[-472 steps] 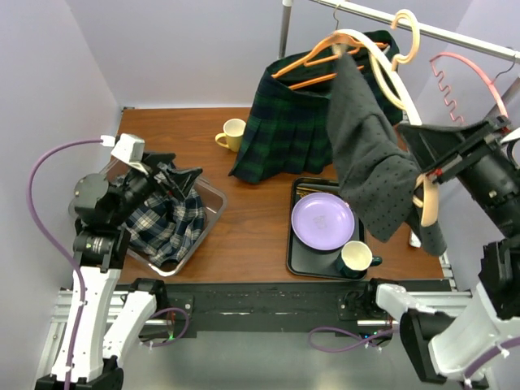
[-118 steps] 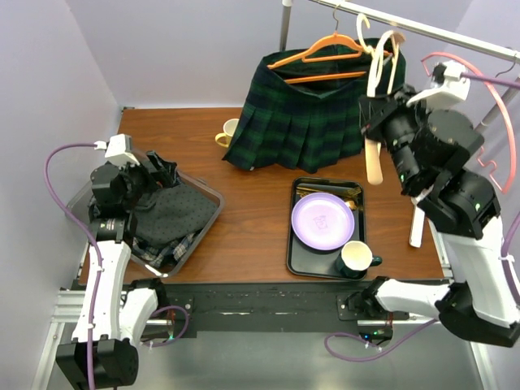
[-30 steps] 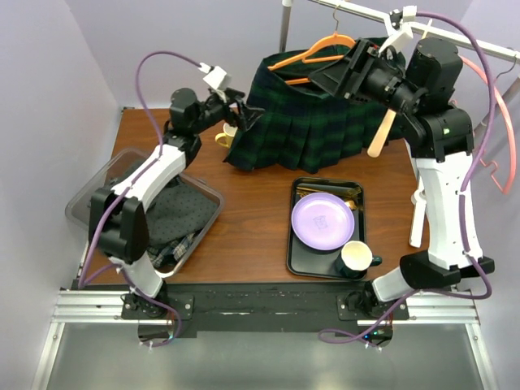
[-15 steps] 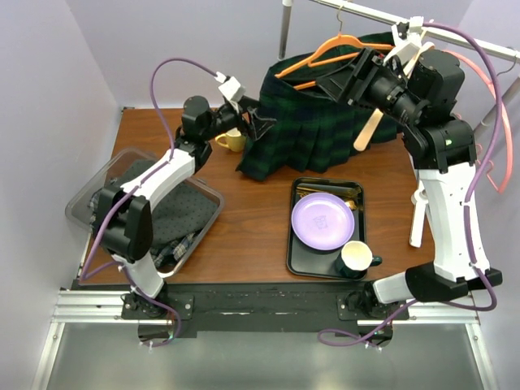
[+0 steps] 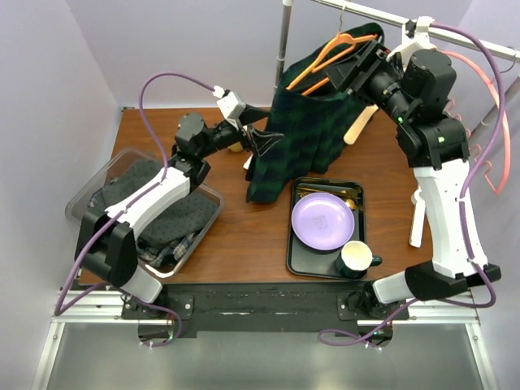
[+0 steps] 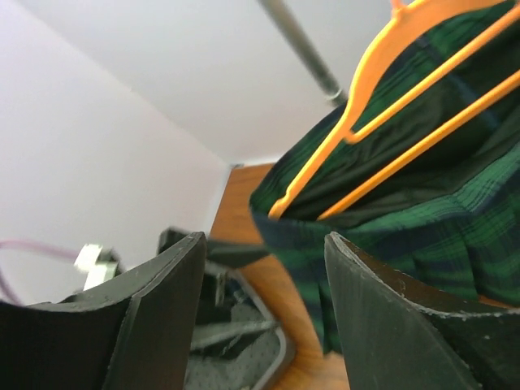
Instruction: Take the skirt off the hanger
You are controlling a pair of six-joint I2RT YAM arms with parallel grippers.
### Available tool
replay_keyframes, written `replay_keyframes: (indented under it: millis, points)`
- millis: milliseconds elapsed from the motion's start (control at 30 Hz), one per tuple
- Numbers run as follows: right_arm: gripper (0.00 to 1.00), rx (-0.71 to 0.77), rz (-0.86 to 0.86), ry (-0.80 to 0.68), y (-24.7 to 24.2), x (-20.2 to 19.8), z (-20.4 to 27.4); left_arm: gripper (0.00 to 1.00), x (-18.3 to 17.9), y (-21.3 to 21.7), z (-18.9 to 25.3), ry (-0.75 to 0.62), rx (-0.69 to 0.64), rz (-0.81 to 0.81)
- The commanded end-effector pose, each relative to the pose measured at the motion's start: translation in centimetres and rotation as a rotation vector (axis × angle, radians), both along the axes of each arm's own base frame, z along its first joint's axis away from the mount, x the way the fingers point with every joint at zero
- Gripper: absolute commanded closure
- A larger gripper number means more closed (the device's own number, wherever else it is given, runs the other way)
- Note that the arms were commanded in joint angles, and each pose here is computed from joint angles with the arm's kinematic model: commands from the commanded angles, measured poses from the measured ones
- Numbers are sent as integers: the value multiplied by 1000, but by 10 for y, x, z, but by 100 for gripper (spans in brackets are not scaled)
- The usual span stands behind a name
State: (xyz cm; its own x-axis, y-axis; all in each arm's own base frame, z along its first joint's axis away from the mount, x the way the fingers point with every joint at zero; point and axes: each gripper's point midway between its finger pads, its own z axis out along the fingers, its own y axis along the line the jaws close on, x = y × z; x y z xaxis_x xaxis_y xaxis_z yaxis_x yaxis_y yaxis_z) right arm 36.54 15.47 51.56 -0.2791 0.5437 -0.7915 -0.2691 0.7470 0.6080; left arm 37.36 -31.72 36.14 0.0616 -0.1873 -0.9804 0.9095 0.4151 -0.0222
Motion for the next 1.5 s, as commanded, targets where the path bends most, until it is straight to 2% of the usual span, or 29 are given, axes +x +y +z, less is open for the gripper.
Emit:
replay_keyframes:
  millis: [0,133,367,500,633,667,800,1000,1200,1467]
  points:
    - [37,43,-76,-24,2,28,2,16,-15,-1,17,-60,-32,-10]
    - [39,12,-90,-34,10,47,2,15,-20,1,15,-49,-30,-1]
    - [42,-77,-206,21,3,86,-26,14,-38,12,20,-42,-2,35]
    - [42,-126,-252,26,-3,96,-32,14,-52,35,38,-54,9,135]
    - [48,-156,-297,-21,-12,104,-25,13,-76,53,62,-97,-22,179]
    - [49,-157,-295,-28,-10,105,-24,12,-86,61,74,-121,-42,191]
    - [59,-149,-277,-47,-4,113,-21,11,-95,78,76,-132,-27,250]
    - [61,-141,-285,9,1,127,-42,10,-104,87,74,-144,-23,274]
    - [62,-128,-302,-2,2,137,-44,10,-108,92,73,-151,-22,283]
    - [74,-79,-273,-76,10,143,-31,9,-109,96,71,-159,-21,302]
